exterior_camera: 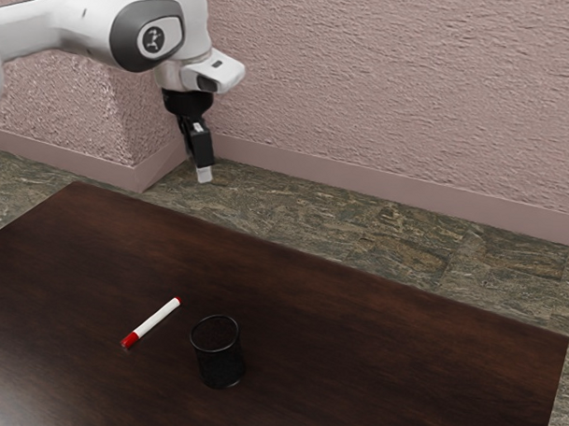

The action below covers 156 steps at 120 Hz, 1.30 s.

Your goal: Put the marker into the pen holder.

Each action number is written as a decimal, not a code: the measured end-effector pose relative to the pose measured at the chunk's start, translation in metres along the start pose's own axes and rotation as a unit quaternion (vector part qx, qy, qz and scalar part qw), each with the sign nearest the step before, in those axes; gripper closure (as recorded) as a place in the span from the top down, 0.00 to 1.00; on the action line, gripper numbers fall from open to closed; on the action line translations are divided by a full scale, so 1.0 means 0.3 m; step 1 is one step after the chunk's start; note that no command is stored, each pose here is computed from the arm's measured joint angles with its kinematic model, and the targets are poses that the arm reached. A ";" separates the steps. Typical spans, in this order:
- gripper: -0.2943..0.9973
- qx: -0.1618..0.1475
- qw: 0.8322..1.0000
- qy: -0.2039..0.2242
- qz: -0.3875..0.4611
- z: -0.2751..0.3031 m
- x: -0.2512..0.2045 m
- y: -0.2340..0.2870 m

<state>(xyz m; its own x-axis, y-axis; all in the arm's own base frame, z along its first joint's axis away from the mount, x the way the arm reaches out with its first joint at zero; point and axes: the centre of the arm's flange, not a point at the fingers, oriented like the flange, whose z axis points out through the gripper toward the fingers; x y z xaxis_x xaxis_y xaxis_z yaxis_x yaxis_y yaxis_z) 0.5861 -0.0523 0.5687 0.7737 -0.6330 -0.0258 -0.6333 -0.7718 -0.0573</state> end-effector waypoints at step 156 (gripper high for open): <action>0.50 -0.001 0.949 -0.024 -0.313 0.865 -0.366 -0.225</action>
<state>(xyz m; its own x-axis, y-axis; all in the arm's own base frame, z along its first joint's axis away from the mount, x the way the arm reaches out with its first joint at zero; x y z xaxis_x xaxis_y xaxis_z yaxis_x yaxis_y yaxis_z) 0.5479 0.0850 0.3163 0.9984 -0.0459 -0.0325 -0.0482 -0.9961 -0.0736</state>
